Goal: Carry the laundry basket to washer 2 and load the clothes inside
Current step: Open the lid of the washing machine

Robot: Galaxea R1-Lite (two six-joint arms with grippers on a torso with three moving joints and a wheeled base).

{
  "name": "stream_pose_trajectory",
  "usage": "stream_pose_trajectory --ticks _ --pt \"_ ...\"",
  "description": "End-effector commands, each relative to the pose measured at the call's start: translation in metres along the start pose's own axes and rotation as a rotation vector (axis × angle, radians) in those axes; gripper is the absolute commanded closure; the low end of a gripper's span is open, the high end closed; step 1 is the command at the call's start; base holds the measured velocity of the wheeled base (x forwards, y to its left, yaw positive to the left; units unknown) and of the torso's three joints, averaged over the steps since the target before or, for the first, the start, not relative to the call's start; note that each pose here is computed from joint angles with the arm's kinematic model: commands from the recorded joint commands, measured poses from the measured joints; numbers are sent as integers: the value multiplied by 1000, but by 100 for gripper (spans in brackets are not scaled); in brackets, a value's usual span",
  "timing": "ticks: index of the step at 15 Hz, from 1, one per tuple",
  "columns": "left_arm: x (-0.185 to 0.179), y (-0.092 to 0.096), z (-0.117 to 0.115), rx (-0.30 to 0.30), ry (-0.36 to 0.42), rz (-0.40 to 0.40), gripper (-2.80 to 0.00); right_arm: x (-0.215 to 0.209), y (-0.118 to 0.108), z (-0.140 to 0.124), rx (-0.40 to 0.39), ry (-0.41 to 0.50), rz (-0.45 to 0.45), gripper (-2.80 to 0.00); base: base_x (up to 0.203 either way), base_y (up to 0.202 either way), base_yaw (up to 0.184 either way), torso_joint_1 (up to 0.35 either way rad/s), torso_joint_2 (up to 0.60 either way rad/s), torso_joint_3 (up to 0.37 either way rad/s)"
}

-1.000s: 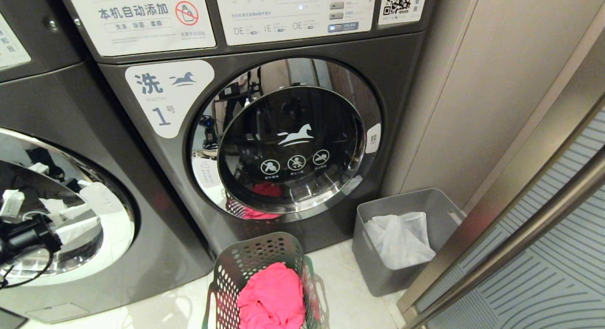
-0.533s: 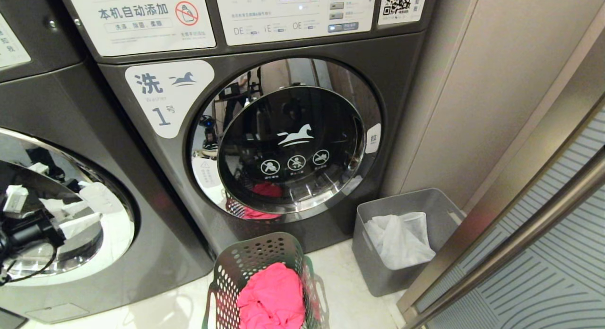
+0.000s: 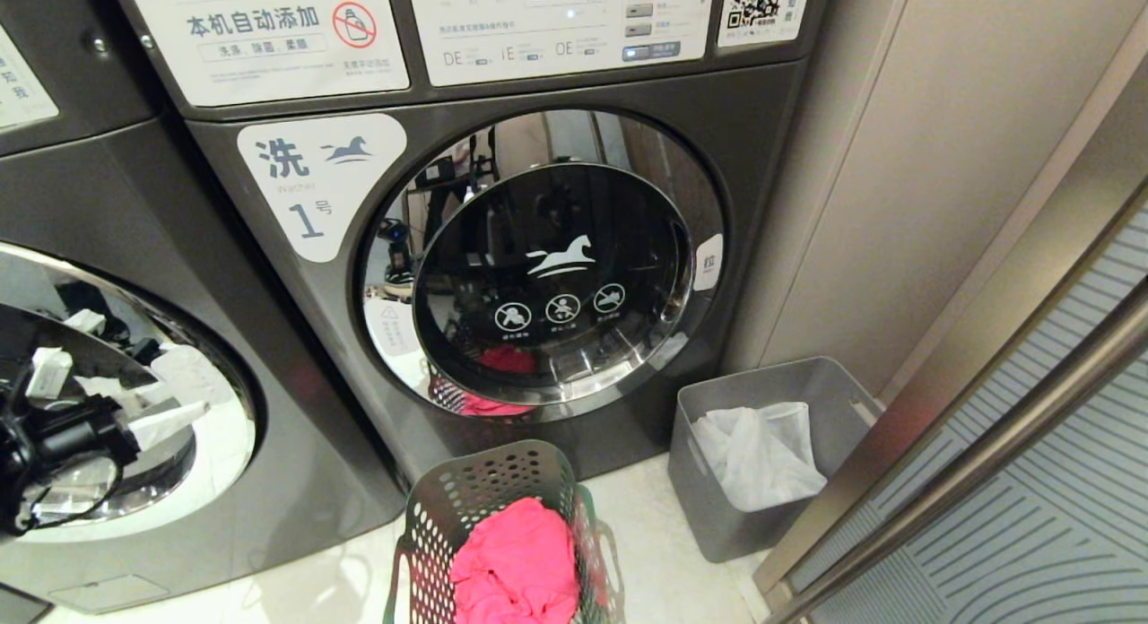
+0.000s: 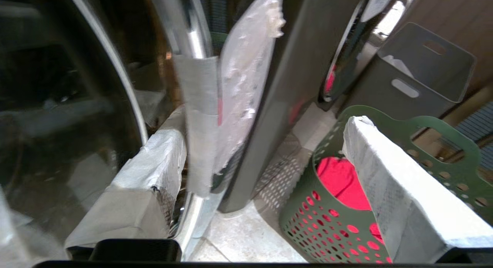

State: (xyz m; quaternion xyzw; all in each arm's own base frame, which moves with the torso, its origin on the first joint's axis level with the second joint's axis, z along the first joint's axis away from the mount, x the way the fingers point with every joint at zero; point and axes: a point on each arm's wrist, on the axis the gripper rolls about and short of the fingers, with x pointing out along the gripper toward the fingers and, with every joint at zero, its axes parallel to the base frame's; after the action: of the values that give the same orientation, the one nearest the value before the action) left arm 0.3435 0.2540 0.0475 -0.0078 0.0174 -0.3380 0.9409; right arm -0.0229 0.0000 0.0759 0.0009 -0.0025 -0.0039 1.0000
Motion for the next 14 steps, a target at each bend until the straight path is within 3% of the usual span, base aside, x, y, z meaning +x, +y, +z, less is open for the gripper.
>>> stream_pose_trajectory --ticks 1,4,8,11,14 --pt "-2 0 0 6 -6 -41 -280 0 0 0 0 0 0 0 0 0 0 0 0 0" --pt "-7 -1 1 13 -18 -123 -280 0 0 0 0 0 0 0 0 0 0 0 0 0" --pt "-20 0 2 20 -20 -106 -280 0 0 0 0 0 0 0 0 0 0 0 0 0" --pt "-49 3 8 32 -22 -35 -280 0 0 0 0 0 -1 0 0 0 0 0 0 0" --pt "-104 2 18 45 -24 96 -280 0 0 0 0 0 0 0 0 0 0 0 0 0"
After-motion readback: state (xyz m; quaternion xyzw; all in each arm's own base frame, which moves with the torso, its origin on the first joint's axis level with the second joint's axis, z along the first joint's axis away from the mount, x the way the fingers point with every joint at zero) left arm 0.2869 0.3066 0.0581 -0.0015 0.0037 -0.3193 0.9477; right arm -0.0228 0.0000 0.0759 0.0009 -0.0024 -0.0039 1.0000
